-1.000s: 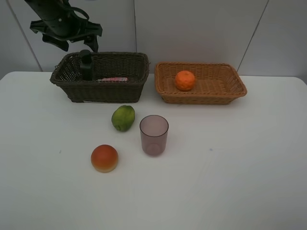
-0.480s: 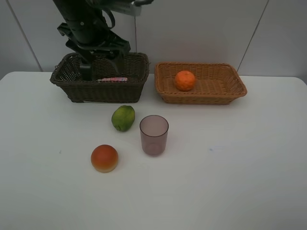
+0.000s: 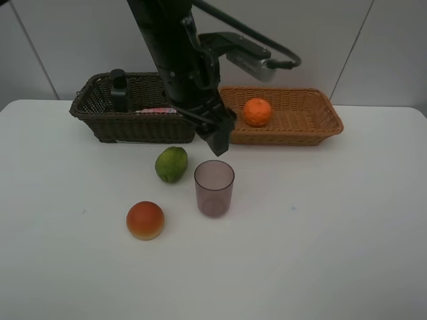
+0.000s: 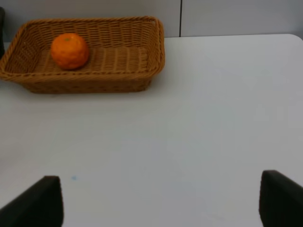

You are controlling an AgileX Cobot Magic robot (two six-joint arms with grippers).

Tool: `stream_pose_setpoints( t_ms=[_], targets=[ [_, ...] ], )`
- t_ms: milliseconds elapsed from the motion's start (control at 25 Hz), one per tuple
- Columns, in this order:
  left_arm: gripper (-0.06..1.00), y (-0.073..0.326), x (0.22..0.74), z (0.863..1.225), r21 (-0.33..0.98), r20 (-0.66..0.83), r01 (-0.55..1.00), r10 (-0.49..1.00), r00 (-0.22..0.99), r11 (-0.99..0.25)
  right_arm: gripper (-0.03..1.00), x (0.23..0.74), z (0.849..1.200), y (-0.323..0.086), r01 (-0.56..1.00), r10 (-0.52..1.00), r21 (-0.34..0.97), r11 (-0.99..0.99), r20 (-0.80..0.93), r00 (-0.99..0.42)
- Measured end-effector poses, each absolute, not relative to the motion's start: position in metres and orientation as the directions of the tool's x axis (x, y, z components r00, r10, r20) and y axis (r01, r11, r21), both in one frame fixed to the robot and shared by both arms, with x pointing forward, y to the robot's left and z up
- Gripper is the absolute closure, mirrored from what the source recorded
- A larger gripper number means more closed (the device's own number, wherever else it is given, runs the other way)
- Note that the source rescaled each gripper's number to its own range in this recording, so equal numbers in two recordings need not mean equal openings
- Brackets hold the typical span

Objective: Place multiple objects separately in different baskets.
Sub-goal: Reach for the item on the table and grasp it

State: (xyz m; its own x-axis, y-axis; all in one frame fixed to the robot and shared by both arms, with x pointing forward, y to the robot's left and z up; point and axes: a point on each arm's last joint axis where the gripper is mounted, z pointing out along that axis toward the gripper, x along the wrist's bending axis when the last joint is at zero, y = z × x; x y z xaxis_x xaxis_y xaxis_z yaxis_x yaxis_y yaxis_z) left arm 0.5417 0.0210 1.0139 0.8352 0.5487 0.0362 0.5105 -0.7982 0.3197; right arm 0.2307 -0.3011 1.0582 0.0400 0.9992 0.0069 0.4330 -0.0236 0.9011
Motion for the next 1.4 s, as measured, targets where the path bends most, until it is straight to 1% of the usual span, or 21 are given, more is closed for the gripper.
stream_pose_setpoints(
  t_ms=[280, 520, 680, 760, 880, 1120, 1400],
  targets=[
    [-0.05, -0.005, 0.525, 0.986, 0.249, 0.032, 0.428, 0.449, 0.893, -0.869, 0.17, 0.231, 1.058, -0.301, 0.433, 0.999, 0.901, -0.024, 0.007, 0.04],
    [-0.05, -0.013, 0.517, 0.983, 0.23, 0.058, 0.383, 0.405, 0.912, -0.895, 0.17, 0.231, 1.058, -0.301, 0.433, 0.999, 0.901, -0.024, 0.007, 0.04],
    [-0.05, -0.018, 0.511, 0.982, 0.213, 0.095, 0.314, 0.34, 0.936, -0.925, 0.17, 0.231, 1.058, -0.301, 0.433, 0.999, 0.901, -0.024, 0.007, 0.04],
    [-0.05, -0.021, 0.51, 0.975, 0.196, 0.095, 0.298, 0.32, 0.942, -0.934, 0.17, 0.231, 1.058, -0.301, 0.433, 0.999, 0.901, -0.024, 0.007, 0.04],
    [-0.06, -0.023, 0.51, 0.962, 0.163, 0.089, 0.29, 0.306, 0.948, -0.943, 0.17, 0.231, 1.058, -0.301, 0.433, 0.999, 0.901, -0.024, 0.007, 0.04],
    [-0.05, -0.024, 0.507, 0.957, 0.137, 0.082, 0.282, 0.294, 0.952, -0.95, 0.17, 0.231, 1.058, -0.301, 0.433, 0.999, 0.901, -0.024, 0.007, 0.04],
    [-0.05, -0.027, 0.508, 0.94, 0.094, 0.078, 0.273, 0.28, 0.957, -0.957, 0.17, 0.231, 1.058, -0.301, 0.433, 0.999, 0.901, -0.024, 0.007, 0.04]
  ],
)
